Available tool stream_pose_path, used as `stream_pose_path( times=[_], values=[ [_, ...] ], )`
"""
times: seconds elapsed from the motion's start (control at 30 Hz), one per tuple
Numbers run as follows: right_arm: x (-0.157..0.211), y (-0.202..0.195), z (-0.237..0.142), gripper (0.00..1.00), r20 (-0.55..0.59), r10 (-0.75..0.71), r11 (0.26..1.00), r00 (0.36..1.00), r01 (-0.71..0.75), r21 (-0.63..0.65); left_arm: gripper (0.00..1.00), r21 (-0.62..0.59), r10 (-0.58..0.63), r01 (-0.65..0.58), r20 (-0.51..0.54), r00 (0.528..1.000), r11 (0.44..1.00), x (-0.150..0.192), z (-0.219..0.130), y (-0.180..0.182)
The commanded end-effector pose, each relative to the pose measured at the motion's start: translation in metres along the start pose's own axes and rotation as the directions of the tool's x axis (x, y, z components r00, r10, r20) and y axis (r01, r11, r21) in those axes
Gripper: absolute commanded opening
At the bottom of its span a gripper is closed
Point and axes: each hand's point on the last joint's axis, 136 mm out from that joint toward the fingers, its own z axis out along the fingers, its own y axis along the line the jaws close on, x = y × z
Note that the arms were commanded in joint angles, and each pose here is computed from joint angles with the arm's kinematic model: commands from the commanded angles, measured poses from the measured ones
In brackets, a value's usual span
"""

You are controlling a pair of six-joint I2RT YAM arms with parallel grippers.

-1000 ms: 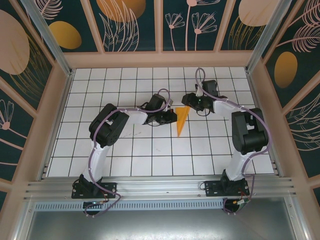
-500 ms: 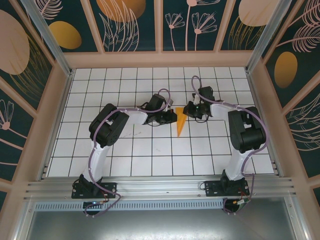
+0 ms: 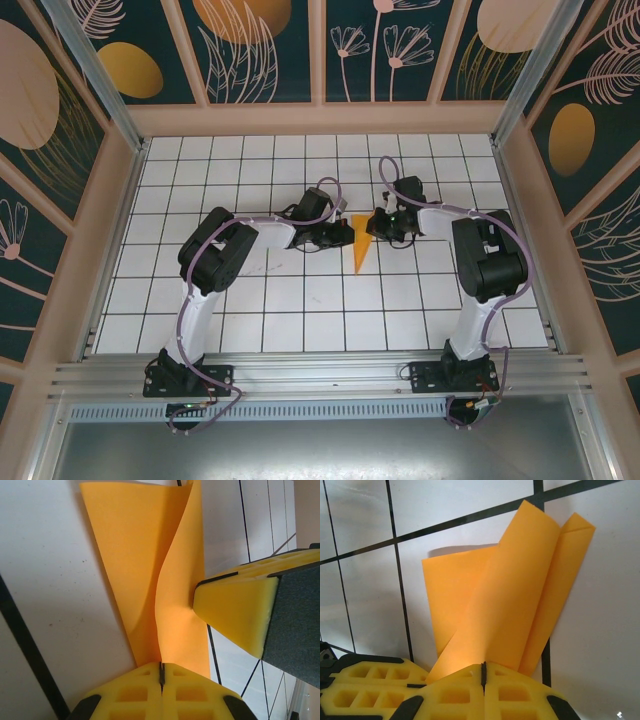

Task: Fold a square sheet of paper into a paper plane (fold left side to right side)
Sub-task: Fold the wing for the fifth time at the center of the table.

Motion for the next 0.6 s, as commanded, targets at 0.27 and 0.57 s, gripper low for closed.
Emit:
stream_pose_path(
  times=[0.27,0.57],
  values=[
    [0.024,-0.028,0.008,0.0,-0.058,0.018,0.996,0.998,-0.012,0.088,0.0,-0.095,-0.04,0.035,-0.052,0.998,0.995,0.019,0.011,0.032],
    [0.041,-0.048,0.012,0.0,-0.097,0.041,0.99,0.994,-0.027,0.14,0.08,-0.096,-0.002,0.002,-0.006,1.0,0.995,0.005,-0.002,0.016]
  ],
)
